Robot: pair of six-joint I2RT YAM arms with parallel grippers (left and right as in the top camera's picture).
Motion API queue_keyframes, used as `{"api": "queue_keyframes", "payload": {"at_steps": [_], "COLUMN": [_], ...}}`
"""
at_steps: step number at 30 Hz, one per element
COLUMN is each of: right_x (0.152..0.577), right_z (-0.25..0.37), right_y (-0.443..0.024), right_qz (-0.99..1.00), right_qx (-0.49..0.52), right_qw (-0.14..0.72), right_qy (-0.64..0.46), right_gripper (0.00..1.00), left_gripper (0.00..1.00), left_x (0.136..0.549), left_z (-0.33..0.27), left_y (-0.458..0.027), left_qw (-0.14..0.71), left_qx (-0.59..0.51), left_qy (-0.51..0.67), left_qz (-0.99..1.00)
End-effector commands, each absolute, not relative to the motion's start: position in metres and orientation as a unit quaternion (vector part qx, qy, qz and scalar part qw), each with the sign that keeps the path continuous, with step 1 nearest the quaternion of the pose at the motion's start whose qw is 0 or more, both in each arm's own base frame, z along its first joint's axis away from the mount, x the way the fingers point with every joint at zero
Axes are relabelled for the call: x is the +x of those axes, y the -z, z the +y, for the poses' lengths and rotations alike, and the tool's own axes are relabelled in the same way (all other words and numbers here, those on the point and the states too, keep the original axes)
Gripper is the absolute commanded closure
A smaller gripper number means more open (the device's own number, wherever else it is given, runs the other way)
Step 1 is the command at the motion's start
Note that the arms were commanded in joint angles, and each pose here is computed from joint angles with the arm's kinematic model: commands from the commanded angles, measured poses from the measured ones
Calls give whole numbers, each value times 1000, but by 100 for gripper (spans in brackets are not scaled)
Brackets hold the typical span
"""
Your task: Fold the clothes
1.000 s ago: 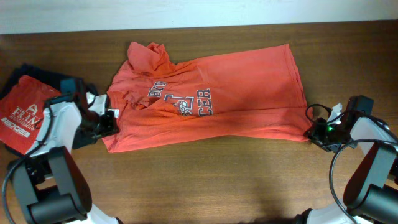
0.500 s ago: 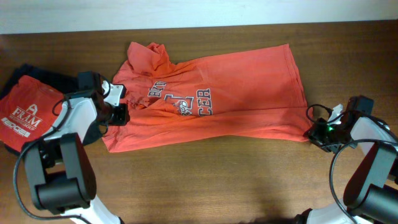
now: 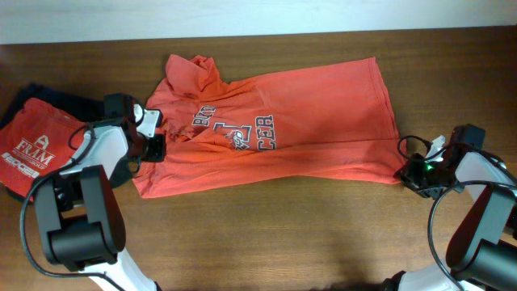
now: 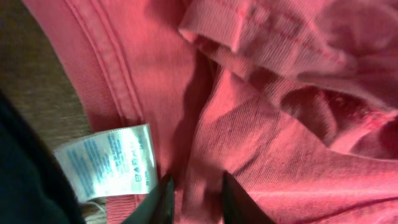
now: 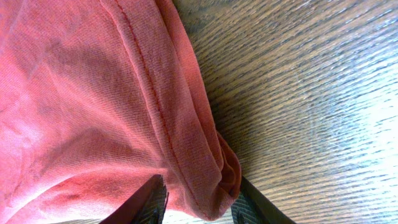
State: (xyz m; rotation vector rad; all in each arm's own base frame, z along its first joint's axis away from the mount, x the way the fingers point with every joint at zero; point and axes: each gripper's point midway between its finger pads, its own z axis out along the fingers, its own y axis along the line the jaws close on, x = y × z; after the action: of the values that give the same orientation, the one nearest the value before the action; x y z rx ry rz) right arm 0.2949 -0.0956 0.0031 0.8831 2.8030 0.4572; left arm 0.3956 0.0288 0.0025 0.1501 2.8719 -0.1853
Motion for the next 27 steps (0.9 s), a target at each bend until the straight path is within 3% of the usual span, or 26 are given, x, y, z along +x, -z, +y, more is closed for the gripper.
{"api": "queue_keyframes", "payload": {"at_steps": [1,9,15,20,22,25,27], "right_x": [296,296,283,277,276,276,277], "right_z": [-96,-96,-103,-111,-115,-117,-117], "right_y": [-2,-2,2,5,6,6,6], "right_qz": [937,937,938,939,939,939,939], "right_qx": [301,301,318,327,331,331,331], "right_qw": [80,80,55,46,46,47,51], "right_qy": [-157,-157,-123,-95,-84,-79,-79], "right_gripper": [61,60,61,71,79,81,77], "left_gripper": [97,100,100,100,100,100,100], "left_x": [396,402,421,418,417,417,417], "left_z": [27,33,68,82,85,86,88], "left_y": [3,-10,-33,-33,-32,-32,-32], "left_qw": [122,122,155,153,151,149,149], "left_qx": [56,48,-20,-34,-36,-36,-37], "left_qy": [67,72,63,56,48,44,38], "left_qz": [989,989,986,986,987,987,987]}}
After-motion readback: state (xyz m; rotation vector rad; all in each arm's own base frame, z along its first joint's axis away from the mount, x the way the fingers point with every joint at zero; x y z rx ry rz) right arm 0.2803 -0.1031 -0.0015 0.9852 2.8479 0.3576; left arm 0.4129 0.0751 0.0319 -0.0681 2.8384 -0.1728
